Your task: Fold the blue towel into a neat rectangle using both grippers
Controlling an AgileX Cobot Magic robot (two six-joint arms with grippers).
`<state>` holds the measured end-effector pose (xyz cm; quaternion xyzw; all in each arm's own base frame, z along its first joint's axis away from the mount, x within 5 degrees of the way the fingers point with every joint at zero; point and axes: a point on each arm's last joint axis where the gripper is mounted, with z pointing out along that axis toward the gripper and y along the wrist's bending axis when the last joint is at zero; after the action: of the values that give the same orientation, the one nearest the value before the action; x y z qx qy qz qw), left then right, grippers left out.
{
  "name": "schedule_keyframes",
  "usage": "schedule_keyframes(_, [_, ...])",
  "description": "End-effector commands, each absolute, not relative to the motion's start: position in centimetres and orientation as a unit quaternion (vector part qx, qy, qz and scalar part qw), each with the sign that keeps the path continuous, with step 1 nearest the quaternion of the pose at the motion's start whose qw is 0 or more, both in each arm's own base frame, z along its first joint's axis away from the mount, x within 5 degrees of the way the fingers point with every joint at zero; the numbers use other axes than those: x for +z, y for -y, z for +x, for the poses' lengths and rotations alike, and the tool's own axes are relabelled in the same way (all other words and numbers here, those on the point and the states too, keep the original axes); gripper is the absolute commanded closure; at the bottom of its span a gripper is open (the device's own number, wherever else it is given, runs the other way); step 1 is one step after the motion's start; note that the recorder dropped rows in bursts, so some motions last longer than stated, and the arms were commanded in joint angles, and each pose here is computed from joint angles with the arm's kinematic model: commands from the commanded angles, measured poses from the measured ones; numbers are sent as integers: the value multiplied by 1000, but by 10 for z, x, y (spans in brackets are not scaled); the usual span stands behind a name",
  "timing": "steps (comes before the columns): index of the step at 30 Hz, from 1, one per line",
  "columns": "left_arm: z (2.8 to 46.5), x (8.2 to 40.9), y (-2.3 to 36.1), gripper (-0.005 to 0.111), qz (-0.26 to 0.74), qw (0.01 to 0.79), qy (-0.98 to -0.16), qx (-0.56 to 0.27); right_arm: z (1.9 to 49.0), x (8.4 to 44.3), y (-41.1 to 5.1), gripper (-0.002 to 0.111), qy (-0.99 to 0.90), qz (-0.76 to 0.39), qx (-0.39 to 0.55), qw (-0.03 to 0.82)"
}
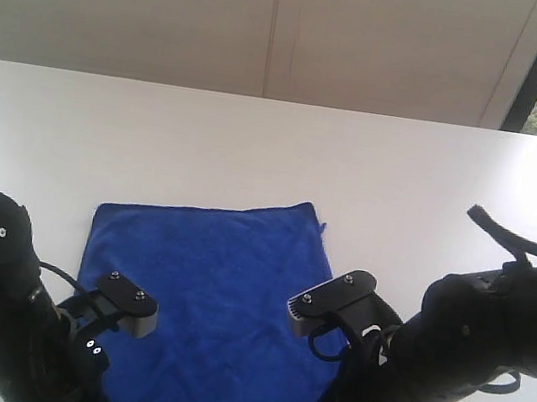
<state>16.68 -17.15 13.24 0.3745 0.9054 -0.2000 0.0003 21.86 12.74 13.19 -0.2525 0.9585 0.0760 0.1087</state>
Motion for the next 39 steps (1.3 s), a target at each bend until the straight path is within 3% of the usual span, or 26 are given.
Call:
schedule_keyframes(1, [159,123,162,107,402,-34,-900,-161,212,126,-123,108,-959,-266,61,71])
schedule_keyframes(6, [164,131,164,107,398,5,-902,-165,215,134,-124,108,-956,-265,66,105])
schedule_keyframes(12, [168,170,167,107,403,85,-892,-188,218,164,-126,108,-948,-266,79,153])
schedule_keyframes(17, [156,190,162,107,412,87,-883,-208,211,173,-124,108,-950,-264,86,143])
schedule_keyframes(29, [129,147,131,107,352,65,-919,-164,195,160,-137,108,-941,-278,100,163])
schedule_keyframes(39, [127,146,131,107,352,60,-920,-164,188,129,-132,108,-952,-277,81,100])
